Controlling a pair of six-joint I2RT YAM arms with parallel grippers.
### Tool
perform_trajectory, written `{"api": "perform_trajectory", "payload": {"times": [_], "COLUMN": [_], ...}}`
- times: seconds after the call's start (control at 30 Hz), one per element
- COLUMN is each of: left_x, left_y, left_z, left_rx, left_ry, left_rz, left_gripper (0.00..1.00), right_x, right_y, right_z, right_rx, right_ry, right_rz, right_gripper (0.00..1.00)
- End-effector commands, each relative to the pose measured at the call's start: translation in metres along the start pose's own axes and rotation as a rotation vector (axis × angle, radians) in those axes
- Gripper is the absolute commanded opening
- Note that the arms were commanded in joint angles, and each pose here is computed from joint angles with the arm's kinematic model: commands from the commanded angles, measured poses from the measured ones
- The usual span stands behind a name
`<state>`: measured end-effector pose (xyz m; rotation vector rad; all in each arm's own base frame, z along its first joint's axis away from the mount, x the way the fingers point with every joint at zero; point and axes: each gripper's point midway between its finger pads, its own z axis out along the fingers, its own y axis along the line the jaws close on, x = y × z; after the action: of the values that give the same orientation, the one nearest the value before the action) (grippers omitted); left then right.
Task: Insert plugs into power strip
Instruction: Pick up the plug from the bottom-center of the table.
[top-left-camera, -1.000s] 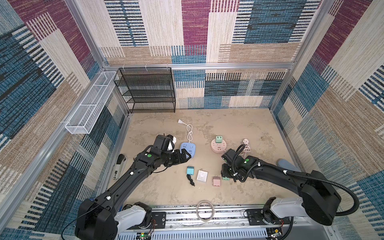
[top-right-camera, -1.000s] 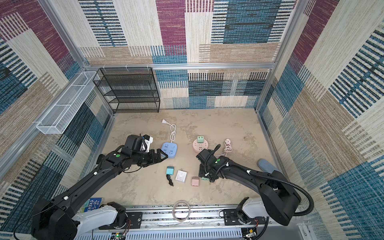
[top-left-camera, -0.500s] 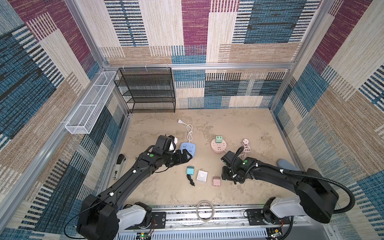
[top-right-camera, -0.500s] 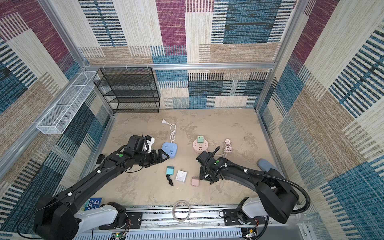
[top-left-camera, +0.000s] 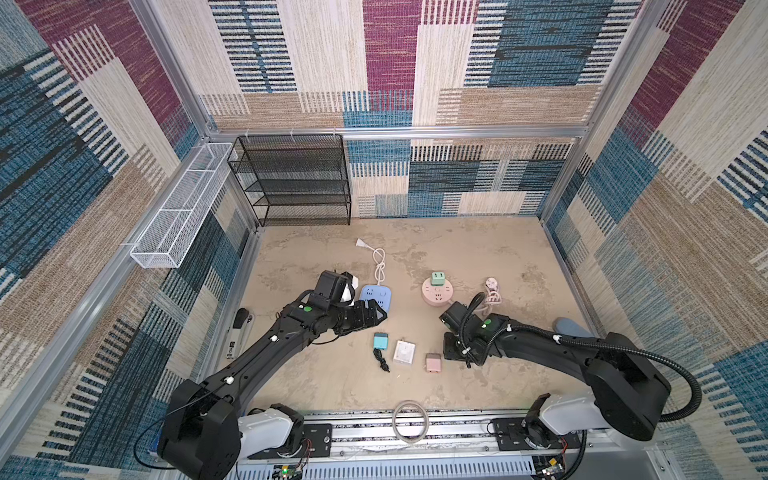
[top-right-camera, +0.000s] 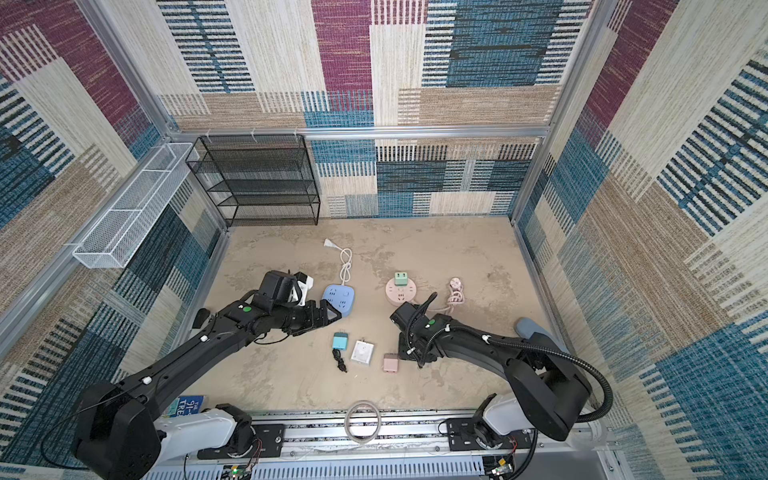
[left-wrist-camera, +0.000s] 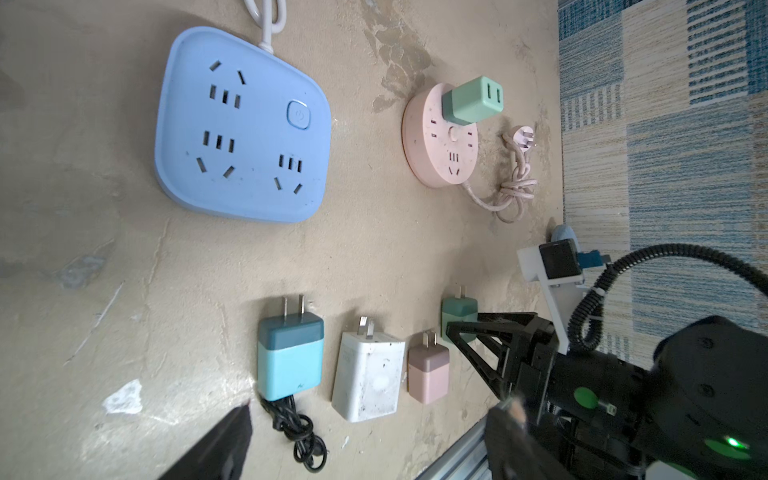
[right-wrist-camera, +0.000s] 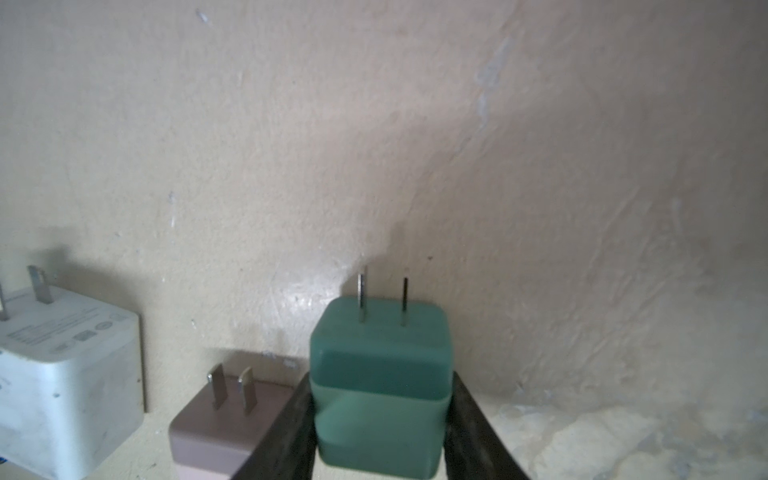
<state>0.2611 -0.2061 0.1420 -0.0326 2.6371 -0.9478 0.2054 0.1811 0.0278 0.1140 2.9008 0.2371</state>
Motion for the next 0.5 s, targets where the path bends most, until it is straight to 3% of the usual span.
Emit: {"api": "perform_trajectory", "payload": {"times": [0.0, 0.17, 0.3, 0.47], "left_x": [-0.004, -0.004, -0.003, 0.001], "left_y": [-0.006, -0.01, -0.015, -0.028], "left_z": [0.0, -0.001, -0.002, -0.001], "left_rx": [0.025, 0.039, 0.053, 0.089], "left_ry": [-0.011, -0.013, -0.006, 0.02], "left_rz": [0.013, 0.016, 0.024, 0.043], "left_gripper": [0.92, 0.9, 0.87, 0.85], "right_x": [-0.006, -0.02, -0.038, -0.05], "right_y": [-0.001, 0.002, 0.012, 0.068], "right_z": [0.0, -0.008, -0.026, -0.067], "right_rx": [0.026, 0.063, 0.06, -0.234], "right_ry": [-0.019, -0.044, -0.101, -0.193], "right_rz": [-0.04, -0.108, -0.188, -0.365], "right_gripper": [0.31, 0.0, 0.0, 0.0]}}
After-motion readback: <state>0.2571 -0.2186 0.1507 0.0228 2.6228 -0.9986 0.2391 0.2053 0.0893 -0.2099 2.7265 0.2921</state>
